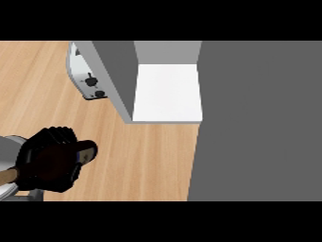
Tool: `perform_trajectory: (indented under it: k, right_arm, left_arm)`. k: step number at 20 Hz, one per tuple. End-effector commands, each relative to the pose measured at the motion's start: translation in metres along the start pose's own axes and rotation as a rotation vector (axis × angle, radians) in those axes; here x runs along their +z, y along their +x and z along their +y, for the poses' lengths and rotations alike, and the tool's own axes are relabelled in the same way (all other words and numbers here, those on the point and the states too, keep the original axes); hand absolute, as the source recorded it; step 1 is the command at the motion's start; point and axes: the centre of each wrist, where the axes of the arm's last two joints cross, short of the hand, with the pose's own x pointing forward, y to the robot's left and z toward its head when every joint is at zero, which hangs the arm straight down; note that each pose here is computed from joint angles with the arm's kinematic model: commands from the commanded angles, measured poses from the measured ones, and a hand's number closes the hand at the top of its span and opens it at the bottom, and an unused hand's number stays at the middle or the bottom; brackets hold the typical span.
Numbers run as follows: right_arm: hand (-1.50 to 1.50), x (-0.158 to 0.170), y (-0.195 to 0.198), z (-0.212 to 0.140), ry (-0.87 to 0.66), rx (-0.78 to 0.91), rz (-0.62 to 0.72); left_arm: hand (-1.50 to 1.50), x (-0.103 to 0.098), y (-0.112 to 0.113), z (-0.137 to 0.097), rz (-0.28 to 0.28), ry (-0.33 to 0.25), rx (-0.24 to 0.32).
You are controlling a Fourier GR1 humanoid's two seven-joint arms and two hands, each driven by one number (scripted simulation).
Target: Pick up the wine, place it into the cabinet and close the cabinet
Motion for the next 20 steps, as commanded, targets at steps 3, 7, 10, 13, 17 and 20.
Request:
perform_trajectory:
  k: [3,7,10,13,17,20]
  right_arm:
    - [-1.5,0.006,0.009,-0.008,0.012,-0.045,-0.05]
    - [-1.5,0.031,0.013,-0.001,0.021,-0.036,-0.05]
    - [-1.5,0.021,0.023,0.005,0.025,-0.053,-0.028]
    - [-1.5,0.018,0.018,-0.003,0.034,-0.039,-0.024]
    - [-1.5,0.023,0.023,0.002,0.015,-0.04,-0.046]
    - [-1.5,0.02,0.012,-0.01,0.029,-0.051,-0.036]
  left_arm:
    - [1.5,-0.008,0.026,-0.037,0.016,-0.073,0.065]
    - [1.5,-0.024,0.068,-0.062,0.023,-0.098,0.04]
    - [1.5,-0.04,0.066,-0.091,0.023,-0.108,0.022]
    - [1.5,-0.041,0.089,-0.094,0.053,-0.145,0.071]
    - [1.5,-0.042,0.096,-0.151,0.037,-0.178,0.108]
    - [1.5,-0.063,0.104,-0.183,0.029,-0.165,0.135]
